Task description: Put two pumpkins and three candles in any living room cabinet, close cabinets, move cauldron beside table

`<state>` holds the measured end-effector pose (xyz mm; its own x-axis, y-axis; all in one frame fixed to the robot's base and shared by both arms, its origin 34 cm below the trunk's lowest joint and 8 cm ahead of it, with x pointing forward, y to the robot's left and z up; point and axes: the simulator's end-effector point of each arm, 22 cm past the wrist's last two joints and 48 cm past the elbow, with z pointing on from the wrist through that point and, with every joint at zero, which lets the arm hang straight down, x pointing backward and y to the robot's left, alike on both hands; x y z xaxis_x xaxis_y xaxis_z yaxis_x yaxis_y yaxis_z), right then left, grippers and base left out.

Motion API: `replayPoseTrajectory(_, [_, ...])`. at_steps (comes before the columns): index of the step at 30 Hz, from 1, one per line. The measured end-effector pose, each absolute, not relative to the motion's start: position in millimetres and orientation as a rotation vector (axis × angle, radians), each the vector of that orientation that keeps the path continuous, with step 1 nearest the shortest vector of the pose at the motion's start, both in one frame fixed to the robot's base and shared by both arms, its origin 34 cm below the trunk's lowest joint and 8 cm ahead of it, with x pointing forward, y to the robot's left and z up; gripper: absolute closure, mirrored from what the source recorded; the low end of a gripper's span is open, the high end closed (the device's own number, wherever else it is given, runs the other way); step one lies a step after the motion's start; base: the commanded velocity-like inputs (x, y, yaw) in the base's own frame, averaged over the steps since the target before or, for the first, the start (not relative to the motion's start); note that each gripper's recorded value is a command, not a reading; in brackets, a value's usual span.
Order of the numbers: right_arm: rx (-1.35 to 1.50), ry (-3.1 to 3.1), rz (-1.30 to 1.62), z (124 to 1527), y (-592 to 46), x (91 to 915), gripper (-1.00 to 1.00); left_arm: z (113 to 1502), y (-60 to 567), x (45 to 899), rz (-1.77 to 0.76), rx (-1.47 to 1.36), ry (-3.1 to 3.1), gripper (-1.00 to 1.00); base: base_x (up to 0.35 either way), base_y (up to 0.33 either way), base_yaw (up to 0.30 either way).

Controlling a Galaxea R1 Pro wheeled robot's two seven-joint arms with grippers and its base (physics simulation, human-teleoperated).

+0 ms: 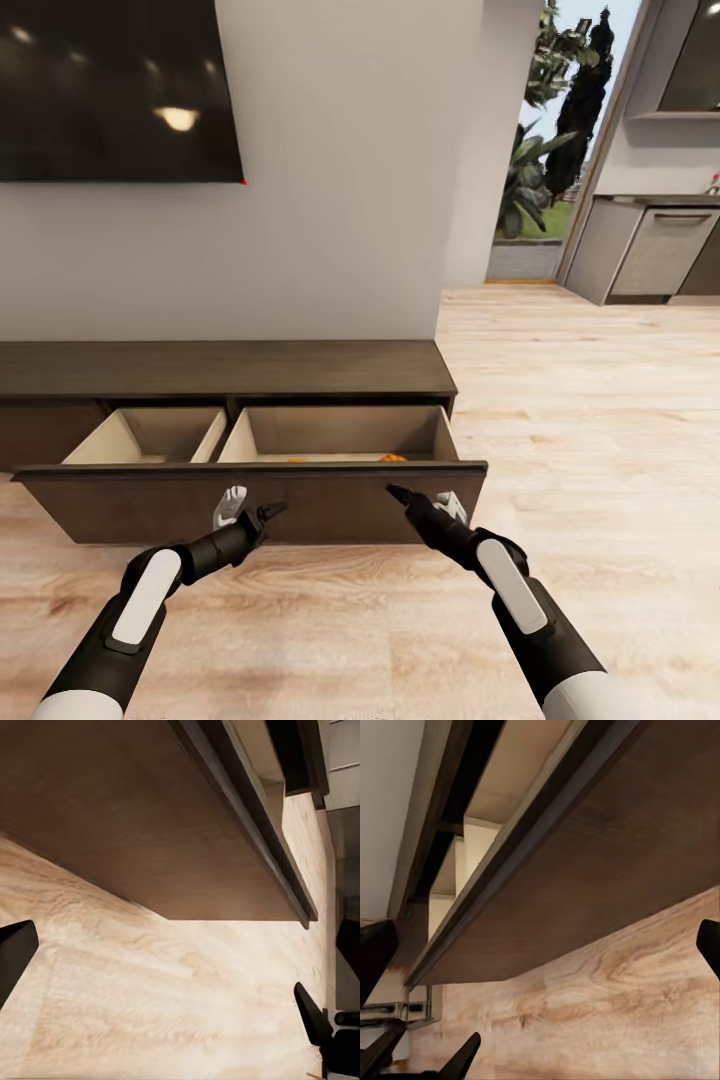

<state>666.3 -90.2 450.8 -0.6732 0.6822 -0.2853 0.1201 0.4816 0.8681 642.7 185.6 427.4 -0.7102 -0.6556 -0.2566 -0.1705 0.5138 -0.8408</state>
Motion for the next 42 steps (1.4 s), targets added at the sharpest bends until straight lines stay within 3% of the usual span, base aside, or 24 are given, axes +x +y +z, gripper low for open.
replayPoseTrajectory(18, [0.77,2.253,1.121,345.3,-97.8,632.4,-1.0,373.3,196.2,632.8,-1.102,-0.707,2.259,-1.0,0.0,0.0,0.0])
replayPoseTrajectory(28, [0.511,2.402,0.815,313.9,-117.3,625.4,-1.0,329.0,207.8,617.2,-0.848,-0.553,2.426,-1.0,0.0,0.0,0.0])
replayPoseTrajectory(35, [0.306,2.431,0.607,308.2,-135.7,628.9,-1.0,317.4,217.2,625.0,-0.455,-0.482,2.479,-1.0,0.0,0.0,0.0])
replayPoseTrajectory(42, [0.245,2.408,0.489,313.6,-149.1,638.5,-1.0,336.9,217.1,644.0,-0.354,-0.446,2.399,-1.0,0.0,0.0,0.0])
